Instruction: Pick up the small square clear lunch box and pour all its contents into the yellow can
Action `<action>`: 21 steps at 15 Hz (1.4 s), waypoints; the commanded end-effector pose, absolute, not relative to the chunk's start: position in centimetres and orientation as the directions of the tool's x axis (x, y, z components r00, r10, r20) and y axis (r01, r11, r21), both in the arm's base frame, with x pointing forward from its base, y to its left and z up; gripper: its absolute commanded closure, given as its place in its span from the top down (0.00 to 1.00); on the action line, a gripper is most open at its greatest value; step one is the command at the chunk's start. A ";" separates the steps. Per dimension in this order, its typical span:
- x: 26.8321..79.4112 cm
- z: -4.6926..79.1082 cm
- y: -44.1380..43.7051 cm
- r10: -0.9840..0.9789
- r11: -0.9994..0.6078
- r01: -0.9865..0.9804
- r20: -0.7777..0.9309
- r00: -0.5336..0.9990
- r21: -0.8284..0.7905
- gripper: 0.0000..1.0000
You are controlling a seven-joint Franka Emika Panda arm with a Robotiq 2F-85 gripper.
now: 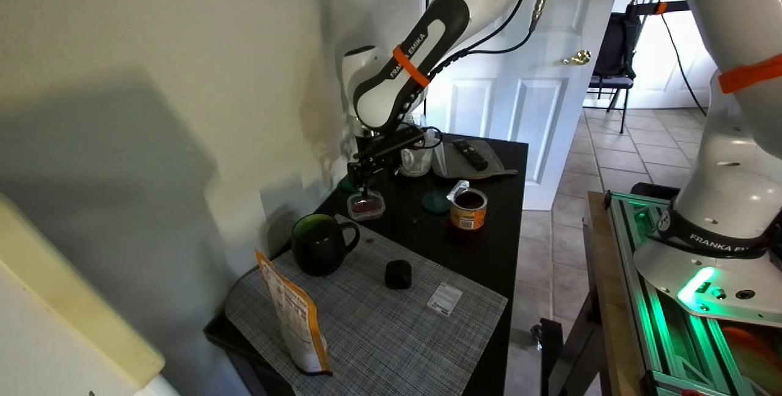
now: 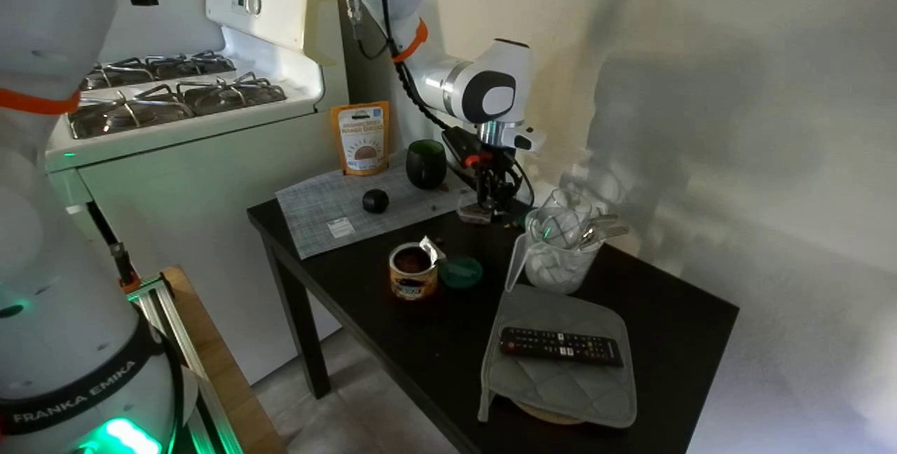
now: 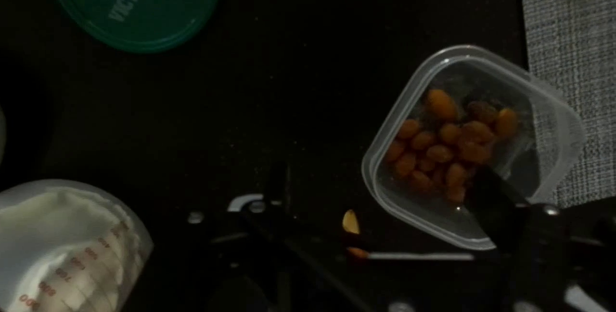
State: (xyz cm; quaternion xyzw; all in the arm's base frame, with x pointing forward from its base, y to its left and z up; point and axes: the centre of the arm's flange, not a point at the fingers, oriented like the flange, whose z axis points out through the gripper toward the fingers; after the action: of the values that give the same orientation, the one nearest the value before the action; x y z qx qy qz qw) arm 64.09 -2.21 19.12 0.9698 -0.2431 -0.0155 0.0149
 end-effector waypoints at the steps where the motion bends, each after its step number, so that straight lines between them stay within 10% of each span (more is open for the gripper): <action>1: 64.9 17.8 -1.9 -0.469 -0.883 -0.469 -0.006 0.883 0.032 0.72; 11: 65.4 16.4 -2.7 -0.482 -0.876 -0.481 -0.022 0.876 0.043 0.03; 21: 63.2 20.0 1.0 -0.429 -0.891 -0.424 0.002 0.903 0.164 0.03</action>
State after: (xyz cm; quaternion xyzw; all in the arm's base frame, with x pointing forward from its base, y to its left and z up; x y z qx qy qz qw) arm 65.23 -1.37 18.02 0.9731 -0.2257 -0.0119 0.0452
